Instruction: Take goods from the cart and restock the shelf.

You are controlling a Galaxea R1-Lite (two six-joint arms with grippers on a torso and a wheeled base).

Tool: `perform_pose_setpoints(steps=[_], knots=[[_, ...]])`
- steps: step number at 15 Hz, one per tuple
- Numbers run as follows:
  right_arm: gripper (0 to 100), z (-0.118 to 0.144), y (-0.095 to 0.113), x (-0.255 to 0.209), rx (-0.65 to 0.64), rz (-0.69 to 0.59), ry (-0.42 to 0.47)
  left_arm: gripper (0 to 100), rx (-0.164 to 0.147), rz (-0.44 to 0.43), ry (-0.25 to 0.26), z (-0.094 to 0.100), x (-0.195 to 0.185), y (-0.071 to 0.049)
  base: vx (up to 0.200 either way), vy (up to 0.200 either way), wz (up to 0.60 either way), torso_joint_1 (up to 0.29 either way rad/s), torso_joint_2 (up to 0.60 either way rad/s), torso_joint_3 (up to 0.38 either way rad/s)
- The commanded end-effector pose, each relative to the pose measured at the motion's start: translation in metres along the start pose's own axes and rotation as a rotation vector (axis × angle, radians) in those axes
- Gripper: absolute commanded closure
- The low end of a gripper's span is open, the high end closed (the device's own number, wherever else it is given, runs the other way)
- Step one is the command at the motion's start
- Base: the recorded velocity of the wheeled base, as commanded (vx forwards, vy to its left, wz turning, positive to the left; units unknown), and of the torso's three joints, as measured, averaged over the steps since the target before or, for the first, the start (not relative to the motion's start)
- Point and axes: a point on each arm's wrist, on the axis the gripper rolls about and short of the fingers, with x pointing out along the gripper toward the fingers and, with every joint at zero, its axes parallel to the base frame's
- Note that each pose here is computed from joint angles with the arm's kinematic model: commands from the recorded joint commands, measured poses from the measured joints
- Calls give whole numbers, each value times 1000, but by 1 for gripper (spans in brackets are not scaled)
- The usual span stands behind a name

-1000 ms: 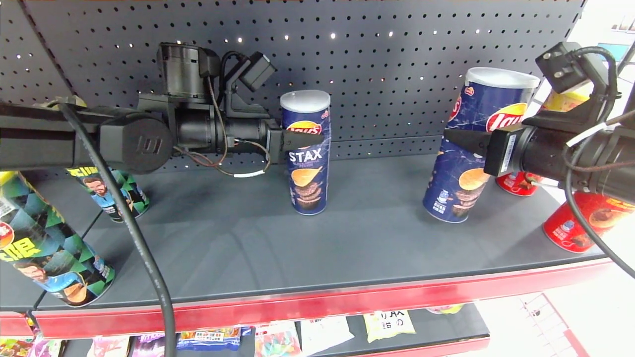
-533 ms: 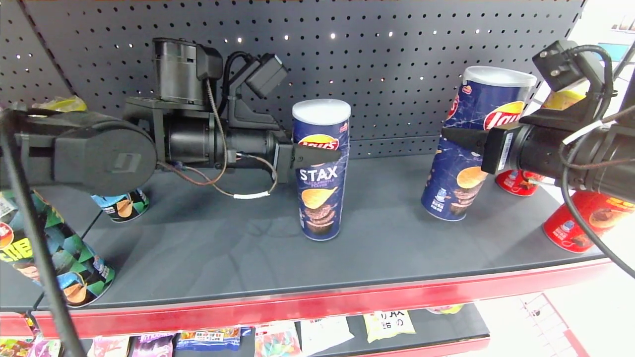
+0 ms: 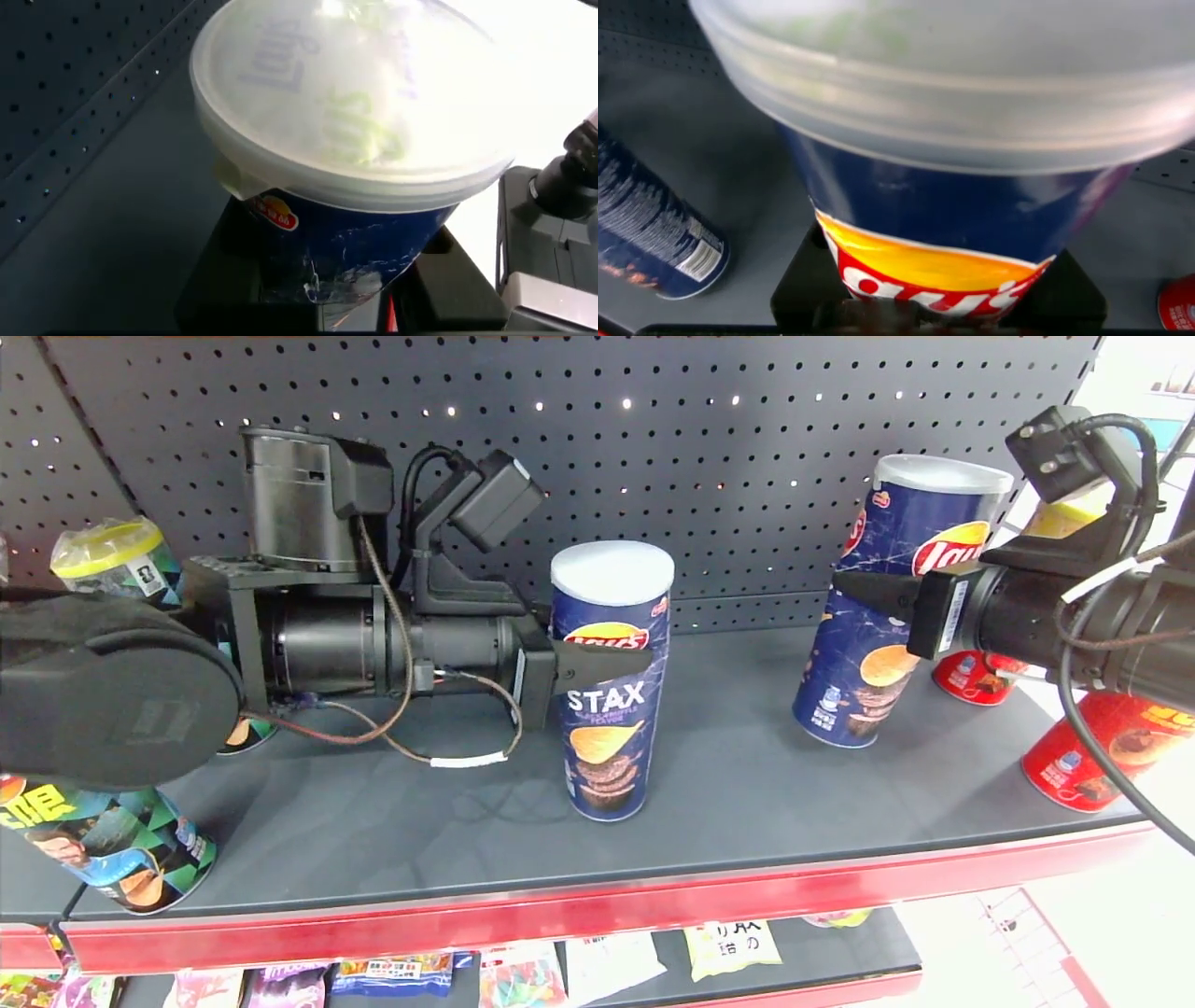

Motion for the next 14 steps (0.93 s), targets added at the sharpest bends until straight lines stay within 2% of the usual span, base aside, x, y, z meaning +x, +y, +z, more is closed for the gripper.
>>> perform_pose_setpoints(steps=[1, 6, 10, 11, 14], knots=[[100, 1, 0, -1, 0, 1, -5, 100, -4, -5, 10, -8, -5, -12, 0, 0, 0, 0, 0, 0], [100, 1, 1, 0, -2, 4, -3, 100, 11, -3, -20, -17, -6, -19, 0, 0, 0, 0, 0, 0], [100, 1, 1, 0, -2, 4, -3, 100, 7, 11, -18, -21, -7, -23, 0, 0, 0, 0, 0, 0], [100, 1, 1, 0, -2, 4, -3, 100, 4, 4, -25, -21, -6, -26, 0, 0, 0, 0, 0, 0], [100, 1, 1, 0, -2, 4, -3, 100, -32, 20, -49, -17, -1, -33, 0, 0, 0, 0, 0, 0]])
